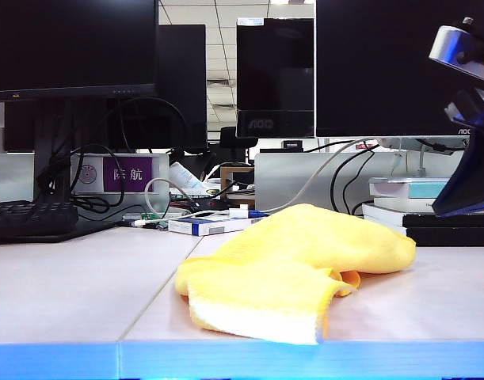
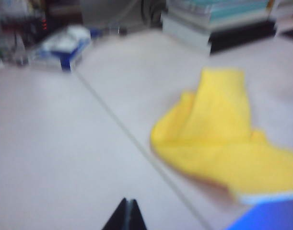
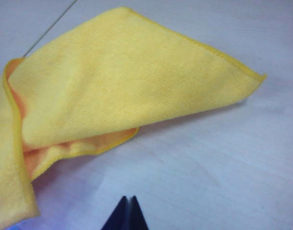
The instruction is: Wipe the table from front to back using the rag.
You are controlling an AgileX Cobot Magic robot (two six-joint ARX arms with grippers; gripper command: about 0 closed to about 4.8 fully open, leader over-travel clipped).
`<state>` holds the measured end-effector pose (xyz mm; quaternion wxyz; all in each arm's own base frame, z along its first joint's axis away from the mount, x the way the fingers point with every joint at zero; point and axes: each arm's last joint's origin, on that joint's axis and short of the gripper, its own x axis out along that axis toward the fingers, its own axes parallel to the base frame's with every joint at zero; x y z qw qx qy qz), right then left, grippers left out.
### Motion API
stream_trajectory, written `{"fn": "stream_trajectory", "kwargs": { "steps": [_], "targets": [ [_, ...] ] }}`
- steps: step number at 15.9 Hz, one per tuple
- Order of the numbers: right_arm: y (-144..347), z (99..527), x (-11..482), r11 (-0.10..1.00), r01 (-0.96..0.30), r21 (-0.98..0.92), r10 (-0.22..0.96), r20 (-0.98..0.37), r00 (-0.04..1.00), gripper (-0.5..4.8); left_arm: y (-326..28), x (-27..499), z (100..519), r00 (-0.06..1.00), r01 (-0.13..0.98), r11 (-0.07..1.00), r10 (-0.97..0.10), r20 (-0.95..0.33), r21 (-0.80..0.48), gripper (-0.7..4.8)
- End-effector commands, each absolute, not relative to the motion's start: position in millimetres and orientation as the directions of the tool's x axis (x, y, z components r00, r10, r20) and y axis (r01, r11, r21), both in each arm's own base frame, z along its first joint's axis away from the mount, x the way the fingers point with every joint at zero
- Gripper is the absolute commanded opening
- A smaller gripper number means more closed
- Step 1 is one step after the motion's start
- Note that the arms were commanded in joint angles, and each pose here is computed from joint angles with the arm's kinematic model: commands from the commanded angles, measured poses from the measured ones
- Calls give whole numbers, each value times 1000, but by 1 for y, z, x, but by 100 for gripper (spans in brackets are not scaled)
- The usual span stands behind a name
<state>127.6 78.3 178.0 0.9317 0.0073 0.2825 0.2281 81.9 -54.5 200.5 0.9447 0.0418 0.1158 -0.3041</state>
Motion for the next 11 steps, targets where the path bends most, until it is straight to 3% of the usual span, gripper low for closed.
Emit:
{"fn": "stream_trajectory", "kwargs": {
  "steps": [1,4,7,11],
  "targets": [
    [79,180,128,896,-420,147,432,-511,743,0,-58,87,182,798,582,813,-570,-198,4,-6],
    [79,180,128,895,-420,148,433,-511,743,0,-59,89,174,813,567,824,-557,-169,9,-6],
    [79,180,128,896,-419,147,432,-512,743,0,-50,89,173,881,465,885,-462,-100,10,-6],
    [79,180,128,896,-420,148,433,-511,743,0,-27,93,161,968,248,969,-247,-47,6,-6]
  ]
}}
